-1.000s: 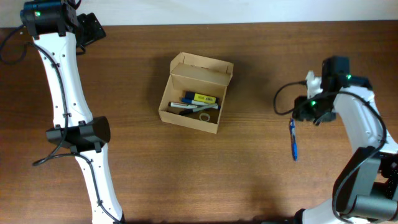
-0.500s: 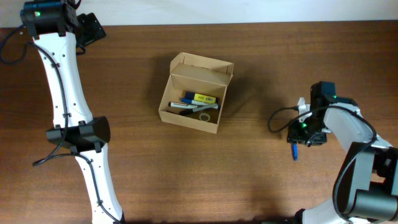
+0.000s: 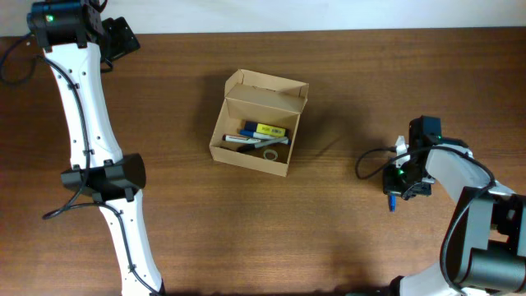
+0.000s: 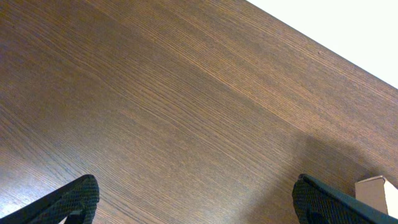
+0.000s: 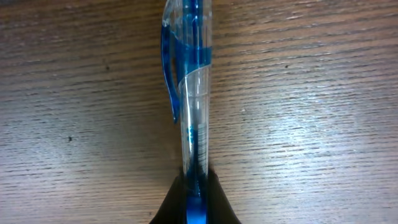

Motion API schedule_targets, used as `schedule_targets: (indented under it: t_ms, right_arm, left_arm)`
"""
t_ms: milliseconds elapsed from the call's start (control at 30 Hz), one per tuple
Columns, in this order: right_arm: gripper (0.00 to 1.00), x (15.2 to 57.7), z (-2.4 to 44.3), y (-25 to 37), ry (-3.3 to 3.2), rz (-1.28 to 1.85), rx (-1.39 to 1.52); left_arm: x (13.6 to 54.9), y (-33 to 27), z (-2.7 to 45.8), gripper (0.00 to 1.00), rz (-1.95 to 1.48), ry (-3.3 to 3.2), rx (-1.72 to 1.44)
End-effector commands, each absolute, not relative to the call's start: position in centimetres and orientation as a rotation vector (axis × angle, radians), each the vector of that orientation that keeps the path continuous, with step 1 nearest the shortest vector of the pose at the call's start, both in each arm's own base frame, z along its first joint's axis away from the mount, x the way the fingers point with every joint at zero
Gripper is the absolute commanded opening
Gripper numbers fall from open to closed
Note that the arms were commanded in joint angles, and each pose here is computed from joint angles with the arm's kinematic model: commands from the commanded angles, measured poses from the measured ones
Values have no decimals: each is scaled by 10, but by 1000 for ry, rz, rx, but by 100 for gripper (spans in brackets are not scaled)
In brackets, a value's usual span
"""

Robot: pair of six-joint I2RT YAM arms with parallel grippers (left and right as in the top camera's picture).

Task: Pack container
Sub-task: 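Carry the blue pen into the box and release it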

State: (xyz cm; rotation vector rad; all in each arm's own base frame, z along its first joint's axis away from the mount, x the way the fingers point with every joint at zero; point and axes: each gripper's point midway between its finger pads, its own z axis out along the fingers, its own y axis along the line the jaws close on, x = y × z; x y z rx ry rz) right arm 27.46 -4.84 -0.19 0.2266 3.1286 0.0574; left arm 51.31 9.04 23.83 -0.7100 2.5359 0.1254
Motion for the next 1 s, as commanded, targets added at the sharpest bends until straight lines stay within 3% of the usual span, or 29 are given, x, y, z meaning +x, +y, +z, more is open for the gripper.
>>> schedule_targets:
  t_ms: [0,267,400,500,700,967]
  right_arm:
    - [4,304,18,-27,3055,257,199]
    - [4,385,155,22,2793,280,-156]
    - [4,409,233,93,2546,250,-585]
    - [4,405,260,150,2343,210,-948]
    - [4,379,231,237,2014,110,-1604]
    - [4,395,114,276,2078,160,-1829]
  left_arm:
    - [511,95,240,100,142,2535,-704]
    - [511,95,240,100,142,2535,-705]
    - [511,95,240,100,142,2535,-704]
    - [511,95,240,100,142,2535,-705]
    - [511,95,240,100,142,2535,-704]
    - [511,95,240,100,142,2535,-704]
